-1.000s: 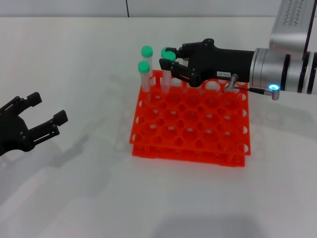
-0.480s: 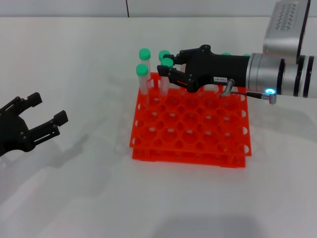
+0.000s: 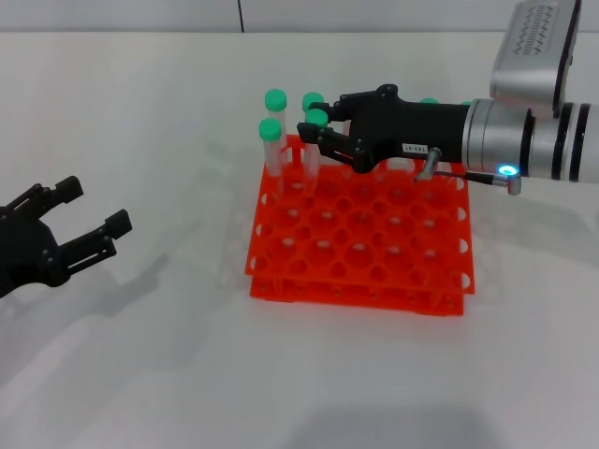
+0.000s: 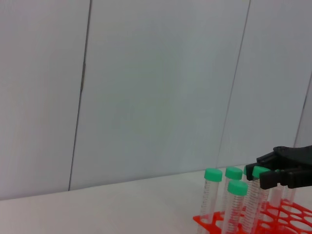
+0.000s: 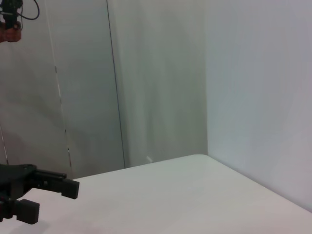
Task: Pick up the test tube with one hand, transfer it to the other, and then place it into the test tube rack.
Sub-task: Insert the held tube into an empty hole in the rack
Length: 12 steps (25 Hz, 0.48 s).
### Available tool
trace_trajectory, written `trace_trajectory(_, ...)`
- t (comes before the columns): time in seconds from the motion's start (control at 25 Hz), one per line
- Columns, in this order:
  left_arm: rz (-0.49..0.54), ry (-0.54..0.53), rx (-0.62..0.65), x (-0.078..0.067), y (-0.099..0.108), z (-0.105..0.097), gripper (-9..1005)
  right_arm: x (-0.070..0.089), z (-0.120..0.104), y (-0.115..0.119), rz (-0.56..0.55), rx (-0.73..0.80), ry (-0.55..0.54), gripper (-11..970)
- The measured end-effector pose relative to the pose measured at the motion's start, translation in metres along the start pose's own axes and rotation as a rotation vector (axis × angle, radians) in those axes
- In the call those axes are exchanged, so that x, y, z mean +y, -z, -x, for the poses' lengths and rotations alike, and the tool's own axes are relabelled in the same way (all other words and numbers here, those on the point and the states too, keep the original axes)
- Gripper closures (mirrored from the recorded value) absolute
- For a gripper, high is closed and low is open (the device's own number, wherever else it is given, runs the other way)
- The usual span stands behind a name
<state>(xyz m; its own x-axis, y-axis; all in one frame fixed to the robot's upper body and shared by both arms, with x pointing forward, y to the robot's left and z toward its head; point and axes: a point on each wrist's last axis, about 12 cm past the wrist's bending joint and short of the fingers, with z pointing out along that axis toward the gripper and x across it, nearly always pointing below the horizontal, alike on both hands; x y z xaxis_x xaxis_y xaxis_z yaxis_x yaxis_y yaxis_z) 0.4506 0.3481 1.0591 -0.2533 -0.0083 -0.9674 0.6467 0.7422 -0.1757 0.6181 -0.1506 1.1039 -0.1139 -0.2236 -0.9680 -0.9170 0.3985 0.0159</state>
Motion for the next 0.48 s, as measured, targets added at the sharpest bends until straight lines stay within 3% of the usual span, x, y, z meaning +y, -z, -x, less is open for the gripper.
trace_trajectory(0.48,-0.002,-0.002,-0.003,0.0001,-0.0013,-0.0002,115,0.0024,0.0024,-0.0051,0.02,0.019,0.012,534)
